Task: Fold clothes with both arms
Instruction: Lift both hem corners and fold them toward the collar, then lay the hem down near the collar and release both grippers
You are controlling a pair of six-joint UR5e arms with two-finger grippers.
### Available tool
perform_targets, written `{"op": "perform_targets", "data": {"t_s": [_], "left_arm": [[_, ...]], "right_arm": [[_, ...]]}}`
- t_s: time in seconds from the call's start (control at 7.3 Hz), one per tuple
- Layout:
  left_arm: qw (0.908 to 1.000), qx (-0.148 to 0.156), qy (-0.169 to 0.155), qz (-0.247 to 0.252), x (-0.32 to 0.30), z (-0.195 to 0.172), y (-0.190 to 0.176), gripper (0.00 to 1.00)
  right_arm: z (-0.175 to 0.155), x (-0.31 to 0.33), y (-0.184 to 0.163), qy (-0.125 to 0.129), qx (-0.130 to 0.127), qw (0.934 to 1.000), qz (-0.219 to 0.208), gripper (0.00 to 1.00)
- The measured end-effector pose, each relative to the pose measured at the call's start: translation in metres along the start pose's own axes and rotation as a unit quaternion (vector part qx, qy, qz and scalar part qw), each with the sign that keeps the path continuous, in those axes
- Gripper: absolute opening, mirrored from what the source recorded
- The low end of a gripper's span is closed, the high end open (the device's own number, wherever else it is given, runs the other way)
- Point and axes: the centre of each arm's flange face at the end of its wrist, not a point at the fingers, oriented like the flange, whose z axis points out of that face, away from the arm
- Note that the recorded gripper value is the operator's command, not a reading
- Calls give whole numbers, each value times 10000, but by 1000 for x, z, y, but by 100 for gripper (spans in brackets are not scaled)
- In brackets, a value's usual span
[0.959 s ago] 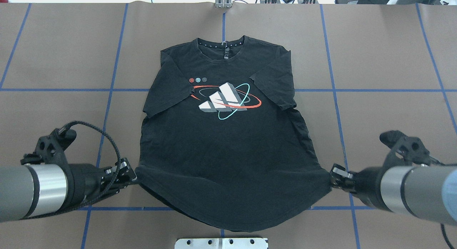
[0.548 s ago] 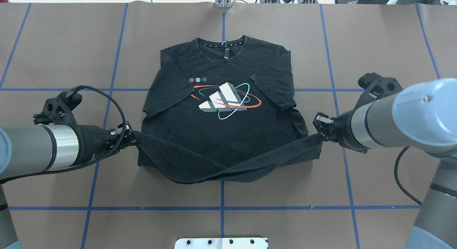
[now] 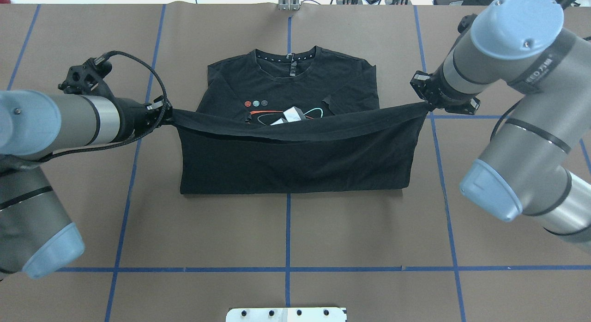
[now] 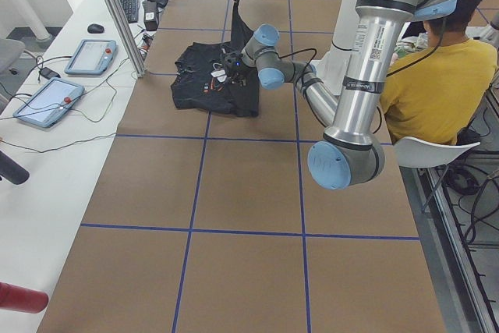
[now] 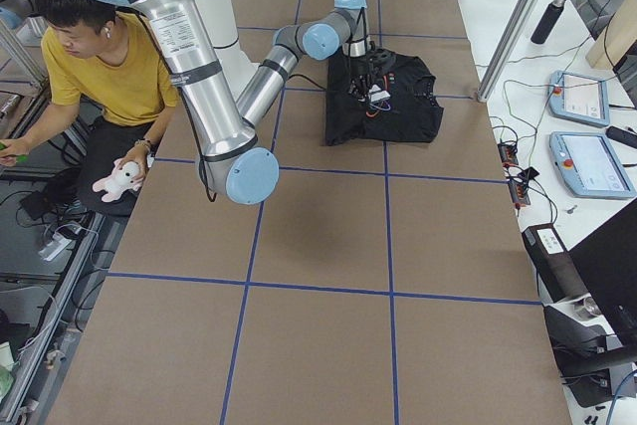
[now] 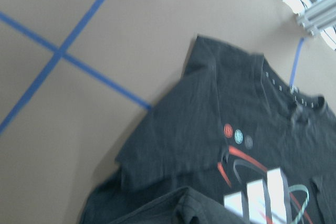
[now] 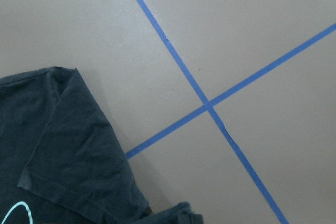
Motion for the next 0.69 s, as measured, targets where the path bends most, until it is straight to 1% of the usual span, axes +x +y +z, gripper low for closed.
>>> {"op": "perform_targets", "data": {"t_s": [0.14,0.27,0.41,0.69], "left_arm": [[9999,154,3,0,6,20,-21,0],[9996,281,-10,37,12,41,-40,0],[9993,371,-16,49,15,62,-55,0],[9989,466,12,59,13,88,-72,0]], "right_arm": [[13,-11,-15,99,22,9999,0,0],[27,-20,-26,110,41,9999,-17,0],[42,-28,-35,61,63,10000,-39,0],[64,-53,-50,74,88,9999,-21,0]]}}
